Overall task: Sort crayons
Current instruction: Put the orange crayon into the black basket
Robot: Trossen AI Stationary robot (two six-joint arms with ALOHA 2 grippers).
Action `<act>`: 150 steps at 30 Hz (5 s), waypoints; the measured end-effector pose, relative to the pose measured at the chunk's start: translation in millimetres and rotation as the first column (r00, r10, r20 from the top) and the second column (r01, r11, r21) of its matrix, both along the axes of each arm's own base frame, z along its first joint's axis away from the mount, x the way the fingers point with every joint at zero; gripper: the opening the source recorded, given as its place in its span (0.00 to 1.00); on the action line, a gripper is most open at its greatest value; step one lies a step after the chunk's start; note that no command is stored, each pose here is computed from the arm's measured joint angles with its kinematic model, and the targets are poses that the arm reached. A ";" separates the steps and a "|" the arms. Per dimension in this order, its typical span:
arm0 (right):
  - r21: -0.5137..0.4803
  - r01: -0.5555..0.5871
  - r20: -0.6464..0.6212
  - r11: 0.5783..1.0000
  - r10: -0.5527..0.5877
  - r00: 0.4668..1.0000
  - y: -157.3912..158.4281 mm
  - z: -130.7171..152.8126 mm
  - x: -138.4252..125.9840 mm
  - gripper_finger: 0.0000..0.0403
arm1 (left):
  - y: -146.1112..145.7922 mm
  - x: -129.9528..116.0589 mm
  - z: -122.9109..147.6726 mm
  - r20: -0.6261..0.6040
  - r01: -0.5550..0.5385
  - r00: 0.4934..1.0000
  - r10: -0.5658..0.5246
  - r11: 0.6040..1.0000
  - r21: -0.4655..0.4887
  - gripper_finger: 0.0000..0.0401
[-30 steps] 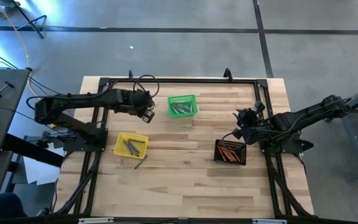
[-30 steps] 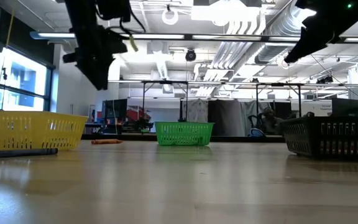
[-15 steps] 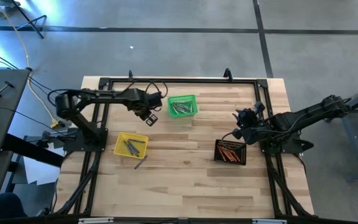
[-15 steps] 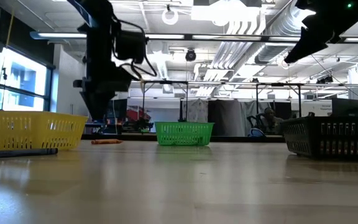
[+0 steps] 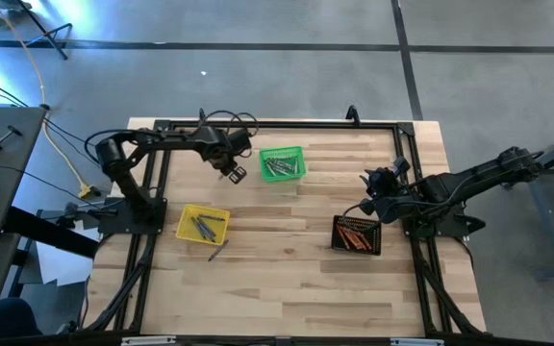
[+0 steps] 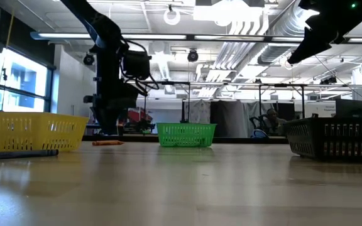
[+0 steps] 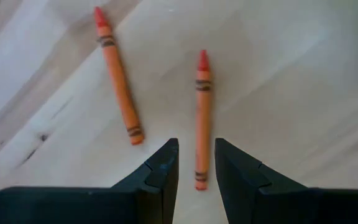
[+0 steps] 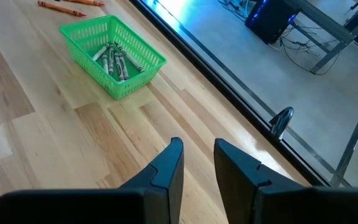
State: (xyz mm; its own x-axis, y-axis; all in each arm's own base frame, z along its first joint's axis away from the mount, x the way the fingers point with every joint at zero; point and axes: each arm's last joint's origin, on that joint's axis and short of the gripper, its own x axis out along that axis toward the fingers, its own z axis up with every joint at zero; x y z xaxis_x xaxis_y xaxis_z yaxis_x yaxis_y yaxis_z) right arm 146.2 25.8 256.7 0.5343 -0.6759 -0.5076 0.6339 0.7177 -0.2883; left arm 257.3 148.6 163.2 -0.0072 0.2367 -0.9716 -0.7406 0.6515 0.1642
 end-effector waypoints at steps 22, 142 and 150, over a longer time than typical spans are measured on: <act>-0.004 -0.004 -0.006 1.000 0.004 1.000 0.0 0.0 0.0 0.21 | 7.9 -3.8 -0.8 0.041 -0.046 0.998 0.048 0.997 -0.058 0.22; 0.031 0.063 0.146 0.998 -0.066 0.987 1.5 4.1 6.9 0.21 | -90.0 43.5 128.1 0.819 0.048 0.460 -0.344 0.930 0.364 0.00; -0.010 -0.076 0.162 0.997 0.077 0.984 13.5 5.3 38.6 0.21 | -144.4 70.3 121.1 0.783 -0.033 0.412 -0.466 0.851 0.524 0.00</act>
